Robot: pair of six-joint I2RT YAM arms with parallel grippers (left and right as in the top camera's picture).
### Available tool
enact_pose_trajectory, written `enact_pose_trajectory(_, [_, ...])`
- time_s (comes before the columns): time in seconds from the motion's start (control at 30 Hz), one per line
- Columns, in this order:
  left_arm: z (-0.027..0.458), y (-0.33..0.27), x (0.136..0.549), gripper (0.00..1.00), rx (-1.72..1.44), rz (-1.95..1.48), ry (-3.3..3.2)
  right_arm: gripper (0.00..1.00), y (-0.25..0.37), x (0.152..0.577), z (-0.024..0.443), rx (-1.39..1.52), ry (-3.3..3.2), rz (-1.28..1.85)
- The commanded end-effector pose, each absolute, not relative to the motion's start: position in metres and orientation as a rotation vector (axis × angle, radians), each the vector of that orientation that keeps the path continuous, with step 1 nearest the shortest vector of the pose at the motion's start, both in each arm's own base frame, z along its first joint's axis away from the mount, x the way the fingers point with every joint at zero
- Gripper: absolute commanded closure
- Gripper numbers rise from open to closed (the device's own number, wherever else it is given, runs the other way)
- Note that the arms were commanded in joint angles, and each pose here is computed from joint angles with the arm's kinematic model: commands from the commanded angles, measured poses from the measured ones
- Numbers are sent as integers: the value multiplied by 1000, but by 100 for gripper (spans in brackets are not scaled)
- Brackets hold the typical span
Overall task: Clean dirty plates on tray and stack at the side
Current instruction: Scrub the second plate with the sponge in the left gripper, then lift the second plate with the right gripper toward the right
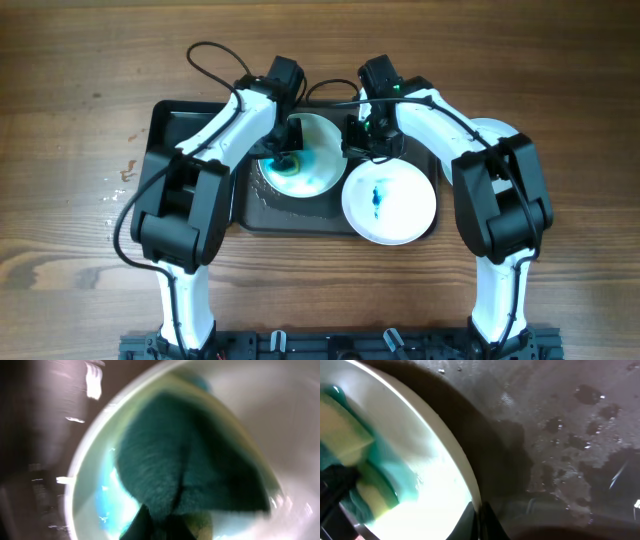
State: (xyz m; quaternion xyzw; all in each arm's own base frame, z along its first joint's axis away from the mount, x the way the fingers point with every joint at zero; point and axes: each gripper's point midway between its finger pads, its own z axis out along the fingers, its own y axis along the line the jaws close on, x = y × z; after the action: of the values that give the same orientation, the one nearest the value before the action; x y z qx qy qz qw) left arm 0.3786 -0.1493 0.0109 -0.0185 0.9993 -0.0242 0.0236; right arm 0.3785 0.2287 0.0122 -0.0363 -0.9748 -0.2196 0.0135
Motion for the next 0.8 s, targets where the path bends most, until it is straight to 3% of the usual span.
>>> enact_pose_trajectory(0.0, [16,-213,339,96,379,-666,3152,96,228,382,12,-126,-3038,-698])
enact_pose_trajectory(0.2, [20,-233,362,96,355,-724,3036,96,228,382,12,-127,-3038,-698])
enact_pose_trajectory(0.4, [5,-166,401,96,-74,-103,2981,96,228,382,12,-122,-3040,-698])
enact_pose_trajectory(0.5, [11,-151,402,96,-142,-12,2975,96,227,382,12,-122,-3042,-692])
enact_pose_trajectory(0.77, [108,-100,414,96,-322,-32,2919,96,221,382,9,-86,-3064,-633])
